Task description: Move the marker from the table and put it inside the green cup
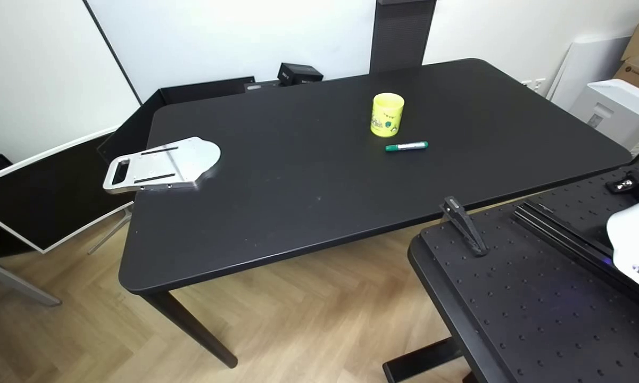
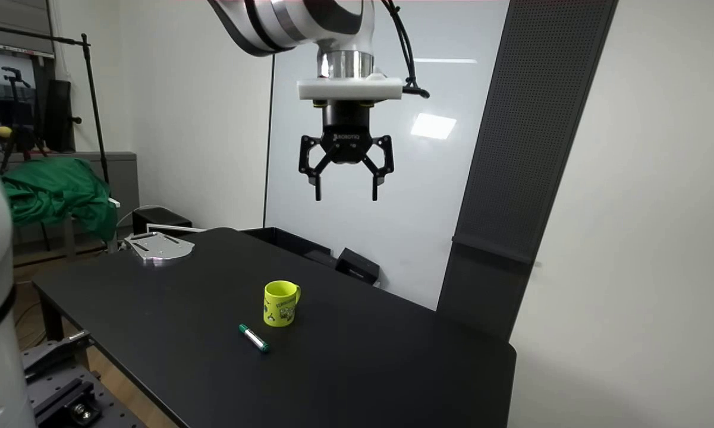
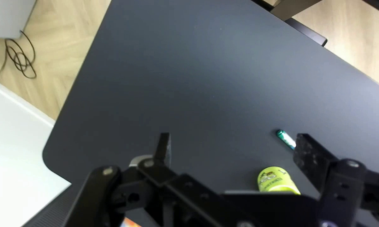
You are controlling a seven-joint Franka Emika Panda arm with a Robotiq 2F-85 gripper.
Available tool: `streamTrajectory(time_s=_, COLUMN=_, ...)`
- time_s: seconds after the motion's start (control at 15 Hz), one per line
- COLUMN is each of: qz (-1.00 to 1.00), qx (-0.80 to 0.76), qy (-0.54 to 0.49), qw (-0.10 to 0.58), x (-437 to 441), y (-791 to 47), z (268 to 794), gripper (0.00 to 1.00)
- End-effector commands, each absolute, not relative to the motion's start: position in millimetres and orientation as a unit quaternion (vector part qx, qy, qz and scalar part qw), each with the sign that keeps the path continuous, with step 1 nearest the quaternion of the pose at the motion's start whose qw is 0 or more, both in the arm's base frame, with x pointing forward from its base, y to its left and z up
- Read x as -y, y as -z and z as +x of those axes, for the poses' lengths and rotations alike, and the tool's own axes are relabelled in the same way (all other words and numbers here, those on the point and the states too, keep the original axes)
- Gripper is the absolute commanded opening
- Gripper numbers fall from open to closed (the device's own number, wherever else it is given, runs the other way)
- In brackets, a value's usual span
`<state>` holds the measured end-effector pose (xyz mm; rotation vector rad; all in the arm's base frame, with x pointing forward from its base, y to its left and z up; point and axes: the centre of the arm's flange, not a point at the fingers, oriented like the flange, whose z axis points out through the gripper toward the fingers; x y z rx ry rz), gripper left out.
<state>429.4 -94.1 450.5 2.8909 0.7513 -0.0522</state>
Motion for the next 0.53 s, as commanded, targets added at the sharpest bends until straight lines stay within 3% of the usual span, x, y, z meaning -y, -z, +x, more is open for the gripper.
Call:
streamTrajectory(time_s=0.0, qz=0.937, qx=-0.346, qy=0.022, qw=0.051, x=68.1, y=-437.5, z=436.4, gripper=1.0)
streamTrajectory(time_s=0.47, qz=0.845, qx=-0.532, qy=0.034, qw=0.043, x=8.2, y=-411.9, z=428.9, gripper=1.0)
